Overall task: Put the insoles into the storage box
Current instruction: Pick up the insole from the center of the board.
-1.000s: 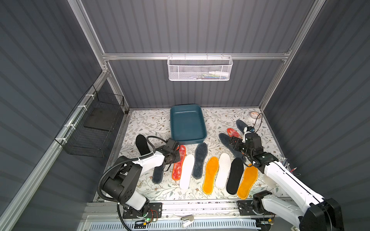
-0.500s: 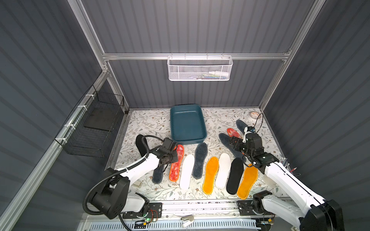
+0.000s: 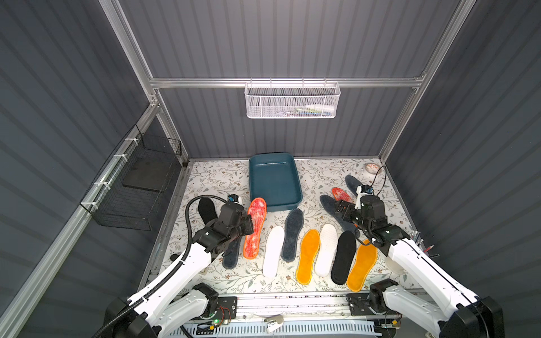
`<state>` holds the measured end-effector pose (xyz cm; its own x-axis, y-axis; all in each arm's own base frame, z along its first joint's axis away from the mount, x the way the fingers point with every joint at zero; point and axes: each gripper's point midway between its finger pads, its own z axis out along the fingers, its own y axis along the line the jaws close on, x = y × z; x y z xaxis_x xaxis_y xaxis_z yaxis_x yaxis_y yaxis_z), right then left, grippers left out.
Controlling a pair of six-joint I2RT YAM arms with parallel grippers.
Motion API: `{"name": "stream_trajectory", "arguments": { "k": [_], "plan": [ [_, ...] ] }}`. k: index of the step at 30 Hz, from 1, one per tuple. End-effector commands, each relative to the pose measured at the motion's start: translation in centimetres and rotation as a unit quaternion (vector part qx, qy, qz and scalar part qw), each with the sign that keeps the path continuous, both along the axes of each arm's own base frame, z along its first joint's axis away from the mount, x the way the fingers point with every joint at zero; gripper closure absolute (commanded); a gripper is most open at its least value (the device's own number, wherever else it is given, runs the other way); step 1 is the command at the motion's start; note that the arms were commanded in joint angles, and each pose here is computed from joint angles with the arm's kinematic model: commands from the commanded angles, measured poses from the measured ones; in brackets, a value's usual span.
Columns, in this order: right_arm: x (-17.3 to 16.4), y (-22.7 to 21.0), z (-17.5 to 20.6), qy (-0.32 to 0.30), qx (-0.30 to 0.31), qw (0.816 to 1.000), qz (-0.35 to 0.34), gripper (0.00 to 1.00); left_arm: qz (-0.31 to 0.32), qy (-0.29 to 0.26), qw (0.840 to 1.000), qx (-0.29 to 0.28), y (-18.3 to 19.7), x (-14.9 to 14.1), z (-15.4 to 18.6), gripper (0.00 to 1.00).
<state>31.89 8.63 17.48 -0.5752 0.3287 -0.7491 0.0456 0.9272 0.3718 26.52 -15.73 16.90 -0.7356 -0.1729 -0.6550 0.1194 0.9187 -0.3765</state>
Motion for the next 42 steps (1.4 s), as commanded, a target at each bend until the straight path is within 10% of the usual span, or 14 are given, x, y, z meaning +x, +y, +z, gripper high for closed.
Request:
{"name": "stream_trajectory", "arguments": {
  "k": [1, 16, 42],
  "plan": [
    [-0.3, 1.7, 1.3, -0.016, 0.023, 0.999, 0.042, 0.02, -0.029, -0.033, 0.999, -0.030, -1.4, 0.2, 1.3, 1.00],
    [-1.4, 12.7, 8.7, -0.095, 0.202, 0.951, 0.213, 0.12, -0.097, -0.117, 0.970, -0.190, -8.9, 5.3, 6.3, 1.00],
    [-1.2, 24.8, 7.5, -0.042, 0.239, 0.909, 0.339, 0.40, -0.094, -0.109, 0.973, -0.178, -8.7, 5.3, 5.1, 1.00]
  ]
}}
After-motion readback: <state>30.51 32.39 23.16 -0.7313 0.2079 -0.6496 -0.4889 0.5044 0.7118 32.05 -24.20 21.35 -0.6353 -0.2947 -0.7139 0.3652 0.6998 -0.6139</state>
